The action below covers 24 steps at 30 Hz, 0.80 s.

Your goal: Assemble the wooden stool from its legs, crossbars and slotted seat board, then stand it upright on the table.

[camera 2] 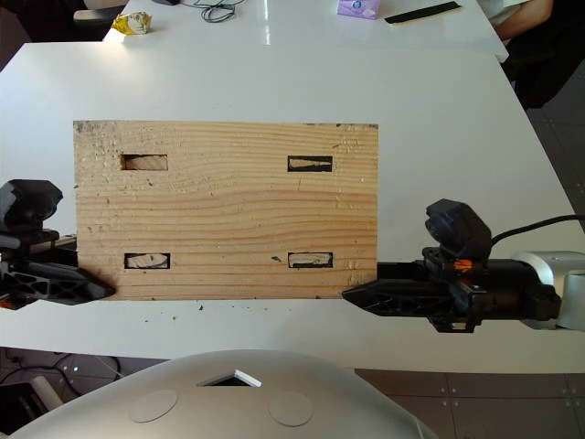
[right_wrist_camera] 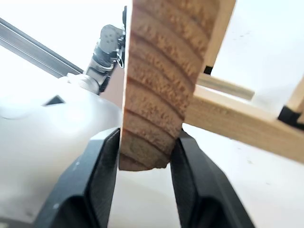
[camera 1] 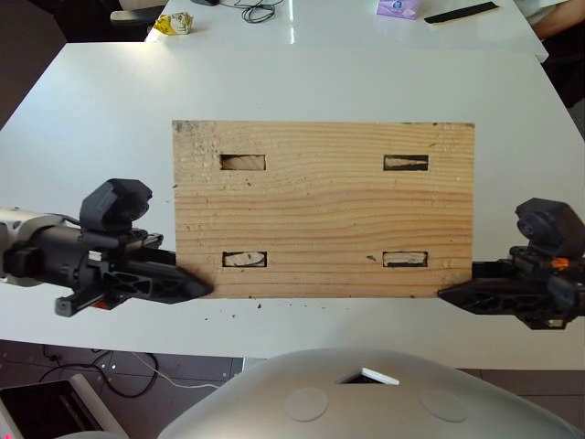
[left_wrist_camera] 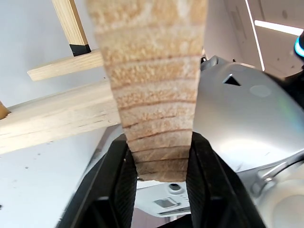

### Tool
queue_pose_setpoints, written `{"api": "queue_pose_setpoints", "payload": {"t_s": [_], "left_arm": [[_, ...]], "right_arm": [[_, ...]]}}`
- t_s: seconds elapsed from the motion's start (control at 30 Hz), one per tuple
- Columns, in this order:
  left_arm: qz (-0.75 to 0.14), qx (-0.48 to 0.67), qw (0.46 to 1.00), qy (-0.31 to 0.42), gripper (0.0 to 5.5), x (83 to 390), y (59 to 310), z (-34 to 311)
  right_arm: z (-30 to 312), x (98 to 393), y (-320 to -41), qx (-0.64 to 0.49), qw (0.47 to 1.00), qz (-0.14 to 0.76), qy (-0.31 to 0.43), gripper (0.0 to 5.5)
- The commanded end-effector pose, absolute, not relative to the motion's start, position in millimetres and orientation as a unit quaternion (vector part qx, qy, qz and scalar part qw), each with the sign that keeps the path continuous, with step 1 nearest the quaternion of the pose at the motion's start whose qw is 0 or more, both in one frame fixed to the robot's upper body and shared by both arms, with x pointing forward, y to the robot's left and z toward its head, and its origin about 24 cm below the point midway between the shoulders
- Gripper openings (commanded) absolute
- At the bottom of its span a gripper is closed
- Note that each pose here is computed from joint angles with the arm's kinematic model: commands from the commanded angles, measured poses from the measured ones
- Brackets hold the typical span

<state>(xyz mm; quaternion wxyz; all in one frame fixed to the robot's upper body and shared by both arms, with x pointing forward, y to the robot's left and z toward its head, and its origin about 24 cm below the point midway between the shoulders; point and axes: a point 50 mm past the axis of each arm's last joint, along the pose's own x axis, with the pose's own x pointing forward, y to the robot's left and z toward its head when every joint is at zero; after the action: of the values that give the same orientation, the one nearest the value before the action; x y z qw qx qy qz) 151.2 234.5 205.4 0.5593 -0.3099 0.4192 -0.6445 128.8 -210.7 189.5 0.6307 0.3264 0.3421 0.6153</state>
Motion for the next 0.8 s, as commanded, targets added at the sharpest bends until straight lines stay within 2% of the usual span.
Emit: {"api": "queue_pose_setpoints", "payload": {"t_s": [0.03,0.2,0.37,0.5,0.57,0.6,0.8], "left_arm": [[-0.682,-0.343,0.485,0.427,1.28,147.8,223.2,256.3],[-0.634,-0.364,0.497,0.468,1.28,151.0,228.4,247.6],[-0.596,-0.384,0.49,0.507,1.28,150.2,231.3,241.9],[-0.585,-0.388,0.493,0.514,1.28,150.2,232.5,237.0],[-0.572,-0.383,0.504,0.521,1.28,150.8,233.5,229.8],[-0.568,-0.384,0.506,0.524,1.64,151.3,234.2,227.0],[-0.542,-0.376,0.533,0.53,2.56,176.0,235.4,205.6]], "right_arm": [[219.4,140.9,-219.0,0.297,0.621,0.627,0.364,1.49],[217.3,146.6,-227.6,0.322,0.609,0.604,0.402,1.49],[201.5,142.3,-228.4,0.348,0.609,0.583,0.41,1.49],[187.7,136.3,-223.8,0.348,0.639,0.561,0.394,1.49],[182.7,134.7,-222.6,0.35,0.652,0.55,0.388,1.97],[180.4,132.6,-222.7,0.354,0.656,0.543,0.386,2.13],[175.0,121.7,-223.7,0.369,0.666,0.525,0.38,3.16]]}}
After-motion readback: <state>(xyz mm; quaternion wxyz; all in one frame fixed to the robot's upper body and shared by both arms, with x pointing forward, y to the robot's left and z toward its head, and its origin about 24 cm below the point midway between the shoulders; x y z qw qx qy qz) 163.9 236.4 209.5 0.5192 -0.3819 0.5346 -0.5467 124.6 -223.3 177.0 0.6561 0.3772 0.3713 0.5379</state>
